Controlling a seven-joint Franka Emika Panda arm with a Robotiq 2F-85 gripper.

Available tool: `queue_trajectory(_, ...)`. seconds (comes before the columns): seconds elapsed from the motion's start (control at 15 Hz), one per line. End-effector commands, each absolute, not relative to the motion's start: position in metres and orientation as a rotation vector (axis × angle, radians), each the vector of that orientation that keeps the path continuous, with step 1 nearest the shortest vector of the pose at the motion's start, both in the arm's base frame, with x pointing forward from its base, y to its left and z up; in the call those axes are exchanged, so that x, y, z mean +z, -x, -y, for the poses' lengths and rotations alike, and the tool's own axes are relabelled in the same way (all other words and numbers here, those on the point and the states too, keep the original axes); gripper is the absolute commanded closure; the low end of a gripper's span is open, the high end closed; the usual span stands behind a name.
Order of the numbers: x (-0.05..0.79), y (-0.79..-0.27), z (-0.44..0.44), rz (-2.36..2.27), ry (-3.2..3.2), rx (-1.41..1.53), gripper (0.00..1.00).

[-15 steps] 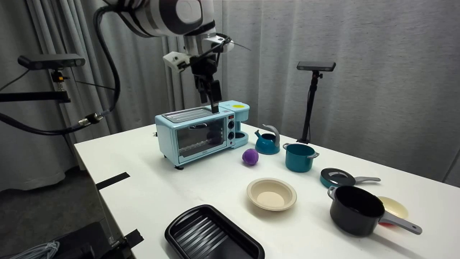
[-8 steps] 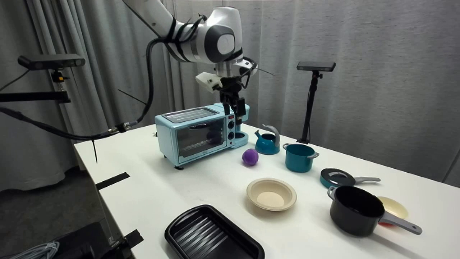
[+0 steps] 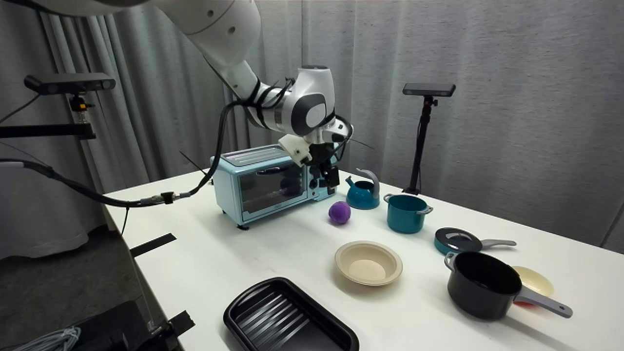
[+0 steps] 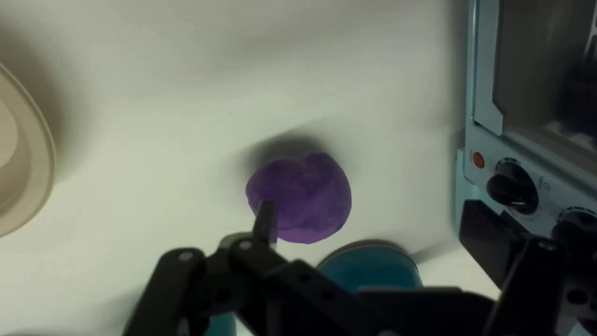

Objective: Put the purple plushy on the cream colored plate

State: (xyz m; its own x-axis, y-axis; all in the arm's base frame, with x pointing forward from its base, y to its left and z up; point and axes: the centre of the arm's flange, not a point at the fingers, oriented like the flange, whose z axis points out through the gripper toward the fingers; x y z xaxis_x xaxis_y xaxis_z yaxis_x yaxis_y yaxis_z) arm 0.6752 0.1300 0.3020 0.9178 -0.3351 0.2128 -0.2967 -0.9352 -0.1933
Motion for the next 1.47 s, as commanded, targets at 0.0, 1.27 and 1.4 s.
queue_trajectory(0.0, 0.266, -0.706, -0.135, -0.47, 2.909, -0.448, 0.0)
queue_trajectory(1.27, 0.273, -0.748, -0.1, -0.574, 2.917, -0.588, 0.92)
queue_trajectory(1.4, 0.307, -0.744, -0.101, -0.569, 2.895, -0.611, 0.95)
